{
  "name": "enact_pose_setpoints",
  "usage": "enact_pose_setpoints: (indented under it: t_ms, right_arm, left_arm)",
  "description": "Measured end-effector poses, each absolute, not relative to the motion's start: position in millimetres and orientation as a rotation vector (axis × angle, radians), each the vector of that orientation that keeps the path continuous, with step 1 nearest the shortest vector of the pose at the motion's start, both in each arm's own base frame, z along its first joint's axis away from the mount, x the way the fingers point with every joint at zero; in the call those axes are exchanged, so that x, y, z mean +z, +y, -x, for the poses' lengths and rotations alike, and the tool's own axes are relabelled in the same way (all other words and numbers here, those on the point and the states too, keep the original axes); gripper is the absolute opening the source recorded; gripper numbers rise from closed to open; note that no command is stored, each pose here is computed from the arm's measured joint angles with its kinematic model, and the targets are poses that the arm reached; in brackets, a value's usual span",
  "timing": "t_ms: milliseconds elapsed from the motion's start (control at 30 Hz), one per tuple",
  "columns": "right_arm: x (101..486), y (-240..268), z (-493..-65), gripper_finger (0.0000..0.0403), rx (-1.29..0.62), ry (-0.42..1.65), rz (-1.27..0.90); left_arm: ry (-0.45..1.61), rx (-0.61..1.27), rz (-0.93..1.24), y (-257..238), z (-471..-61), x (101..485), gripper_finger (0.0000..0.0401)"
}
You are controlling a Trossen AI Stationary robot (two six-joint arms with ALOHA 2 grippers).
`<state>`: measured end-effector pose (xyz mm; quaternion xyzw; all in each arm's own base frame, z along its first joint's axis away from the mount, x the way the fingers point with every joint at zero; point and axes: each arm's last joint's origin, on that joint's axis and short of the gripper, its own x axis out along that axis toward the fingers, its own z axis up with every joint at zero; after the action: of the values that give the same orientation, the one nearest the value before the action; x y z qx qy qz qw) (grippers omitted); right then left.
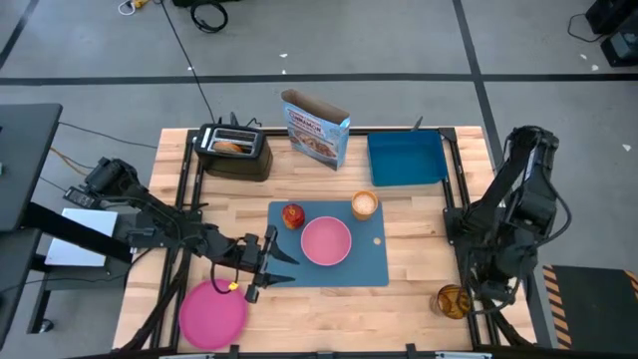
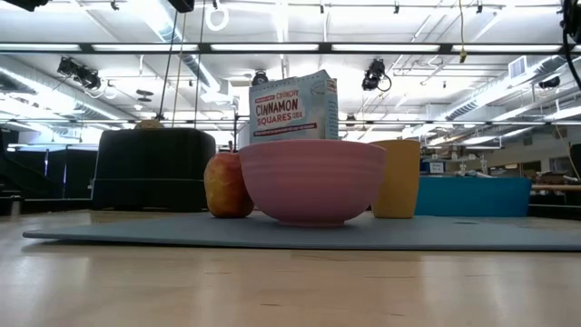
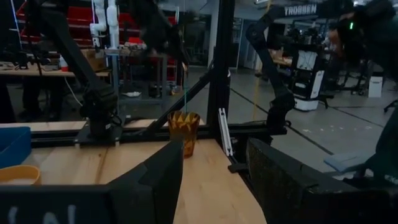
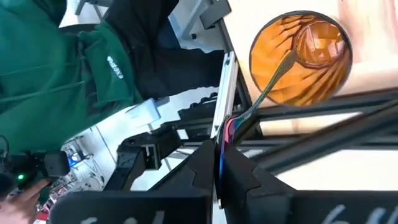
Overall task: Arrange a breakfast setting
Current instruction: Put the violet tablespoon on the blue cutting board to the right of the pink bowl
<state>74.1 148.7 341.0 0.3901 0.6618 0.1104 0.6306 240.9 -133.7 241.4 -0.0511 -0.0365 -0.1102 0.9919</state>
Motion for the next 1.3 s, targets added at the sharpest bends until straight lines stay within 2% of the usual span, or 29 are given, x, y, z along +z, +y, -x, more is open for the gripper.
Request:
enact_pose_setpoints:
  t_ms: [367,500,700,900,1100,1300]
  right_arm:
    - [403,119,-66,0.0016,0.215,1.368,-0.948]
    - [413,111,-69,0.0016,0.174,1.281,-0.977]
    - [408,107,-83,0.0016,0.083,1.177,-0.919]
    - [399,112,-103,0.0016,-0.048,1.135,-0.893]
    - [369,127,-125,0.0016,-0.265,1.204,-0.944]
    - [338,139,-143,0.0015,-0.451,1.234,-0.983]
  left_arm:
    - [-0.037,-0.215,0.099,-134,-241,238,0.0185]
    - [0.016,-0.129,0.068,-131,-242,232,0.0185]
    - [0.019,-0.003,0.048,-127,-243,231,0.0185]
    - [0.049,0.021,-0.021,-132,-255,226,0.0185]
    - [0.073,0.107,-0.189,-144,-273,233,0.0185]
    - [0.136,0.185,-0.312,-164,-267,247,0.0185]
